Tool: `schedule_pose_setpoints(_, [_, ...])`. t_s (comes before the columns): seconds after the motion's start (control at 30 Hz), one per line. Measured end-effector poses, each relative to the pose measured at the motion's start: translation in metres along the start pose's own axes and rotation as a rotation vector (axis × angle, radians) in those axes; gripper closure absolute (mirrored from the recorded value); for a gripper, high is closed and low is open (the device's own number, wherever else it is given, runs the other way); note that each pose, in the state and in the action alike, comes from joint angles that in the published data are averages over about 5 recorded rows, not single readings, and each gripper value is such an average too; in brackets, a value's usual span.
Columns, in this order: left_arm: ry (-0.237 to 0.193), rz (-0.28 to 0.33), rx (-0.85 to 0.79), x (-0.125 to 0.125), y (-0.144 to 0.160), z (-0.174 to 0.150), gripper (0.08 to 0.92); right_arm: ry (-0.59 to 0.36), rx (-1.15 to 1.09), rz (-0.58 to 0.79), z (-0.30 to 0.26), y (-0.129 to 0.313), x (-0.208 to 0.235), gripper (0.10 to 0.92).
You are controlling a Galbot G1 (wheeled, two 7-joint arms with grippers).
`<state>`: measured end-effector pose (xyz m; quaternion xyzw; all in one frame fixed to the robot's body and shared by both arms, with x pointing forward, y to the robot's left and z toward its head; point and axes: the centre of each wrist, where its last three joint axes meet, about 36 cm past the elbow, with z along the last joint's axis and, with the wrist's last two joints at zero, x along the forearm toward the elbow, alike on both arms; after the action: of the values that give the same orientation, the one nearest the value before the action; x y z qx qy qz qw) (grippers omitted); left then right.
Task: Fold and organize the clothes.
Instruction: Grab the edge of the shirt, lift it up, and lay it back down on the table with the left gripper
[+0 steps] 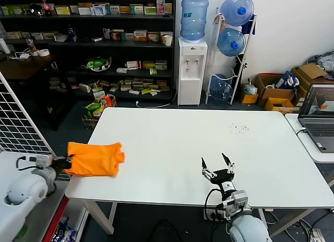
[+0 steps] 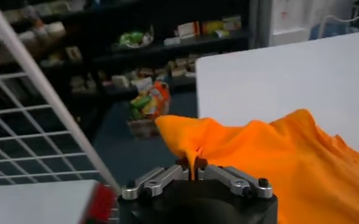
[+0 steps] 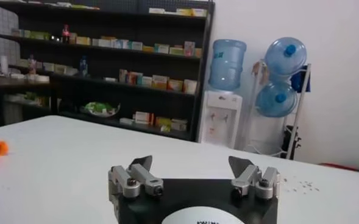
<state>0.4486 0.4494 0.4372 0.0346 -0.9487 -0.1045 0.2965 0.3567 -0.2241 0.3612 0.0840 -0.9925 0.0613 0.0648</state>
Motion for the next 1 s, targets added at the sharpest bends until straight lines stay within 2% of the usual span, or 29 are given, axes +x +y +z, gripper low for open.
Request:
schedule_pose_setpoints(0.2, [-0.032, -0.128, -0.080, 0.008, 0.042, -0.023, 0.871, -0.011, -0.008, -0.004, -0.003, 0.003, -0.005, 0.200])
schedule_pose_setpoints(0.37, [-0.046, -0.170, -0.122, 0.017, 0.053, -0.036, 0.871, -0.015, -0.009, -0.003, -0.003, 0.005, -0.007, 0.200])
schedule_pose_setpoints(0.73, [-0.101, -0.123, -0.169, 0.029, 0.020, -0.050, 0.871, -0.018, -0.003, 0.008, -0.002, 0.005, -0.001, 0.200])
schedule_pose_setpoints(1.0, [-0.109, -0.046, -0.167, 0.035, -0.023, -0.038, 0.871, -0.014, 0.002, 0.015, -0.001, 0.005, 0.007, 0.200])
